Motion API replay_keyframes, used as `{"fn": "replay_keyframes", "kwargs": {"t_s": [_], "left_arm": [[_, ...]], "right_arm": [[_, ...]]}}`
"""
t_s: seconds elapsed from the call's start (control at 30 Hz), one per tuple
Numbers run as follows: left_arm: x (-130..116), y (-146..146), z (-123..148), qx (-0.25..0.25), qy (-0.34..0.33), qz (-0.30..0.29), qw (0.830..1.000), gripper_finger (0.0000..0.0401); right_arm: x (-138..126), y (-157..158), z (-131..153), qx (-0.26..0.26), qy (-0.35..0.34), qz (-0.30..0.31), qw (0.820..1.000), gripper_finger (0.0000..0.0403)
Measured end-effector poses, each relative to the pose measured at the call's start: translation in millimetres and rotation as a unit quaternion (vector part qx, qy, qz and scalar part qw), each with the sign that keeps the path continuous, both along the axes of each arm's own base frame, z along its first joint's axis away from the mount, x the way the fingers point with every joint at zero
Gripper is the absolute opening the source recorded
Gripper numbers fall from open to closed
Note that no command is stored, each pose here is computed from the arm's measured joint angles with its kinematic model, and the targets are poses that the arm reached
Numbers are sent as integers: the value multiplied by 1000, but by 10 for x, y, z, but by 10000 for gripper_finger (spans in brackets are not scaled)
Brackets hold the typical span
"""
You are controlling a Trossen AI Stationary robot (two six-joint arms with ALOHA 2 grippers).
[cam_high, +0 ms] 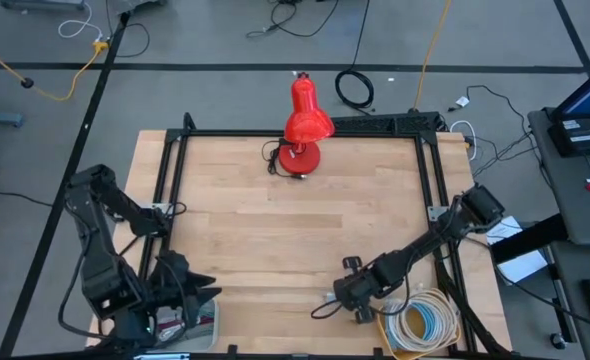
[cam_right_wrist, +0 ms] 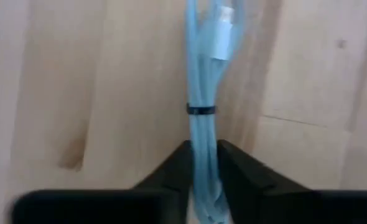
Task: Pick & Place USB Port
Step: Put the light blue charger cable into the white bin
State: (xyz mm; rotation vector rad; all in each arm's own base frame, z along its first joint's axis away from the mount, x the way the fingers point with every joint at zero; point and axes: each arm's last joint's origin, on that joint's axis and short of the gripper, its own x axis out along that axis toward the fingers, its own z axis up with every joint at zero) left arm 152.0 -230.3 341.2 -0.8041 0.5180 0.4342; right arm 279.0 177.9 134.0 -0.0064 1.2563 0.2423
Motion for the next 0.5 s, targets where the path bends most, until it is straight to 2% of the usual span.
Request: {"fn": "replay_keyframes", "kwargs": {"t_s": [0.07, 0.1, 0.23, 0.3, 0.4, 0.5], "left_arm": [[20, 12, 14, 12, -24, 12, 1000, 181], [26, 19, 21, 19, -38, 19, 999, 181], [36, 50, 58, 58, -103, 50, 992, 181], [41, 67, 71, 74, -127, 63, 987, 181], [86, 105, 76, 89, -135, 75, 984, 181], [142, 158, 70, 107, -132, 85, 982, 181]], "right_arm": [[22, -43, 43, 5, -9, -26, 1000, 27], [38, -70, 71, 7, -17, -41, 999, 18], [138, -263, 242, 25, -54, -146, 987, 24], [187, -340, 396, 53, -89, -184, 978, 18], [247, -436, 693, 112, -159, -229, 954, 13], [295, -547, 1072, 175, -262, -276, 908, 13]]}}
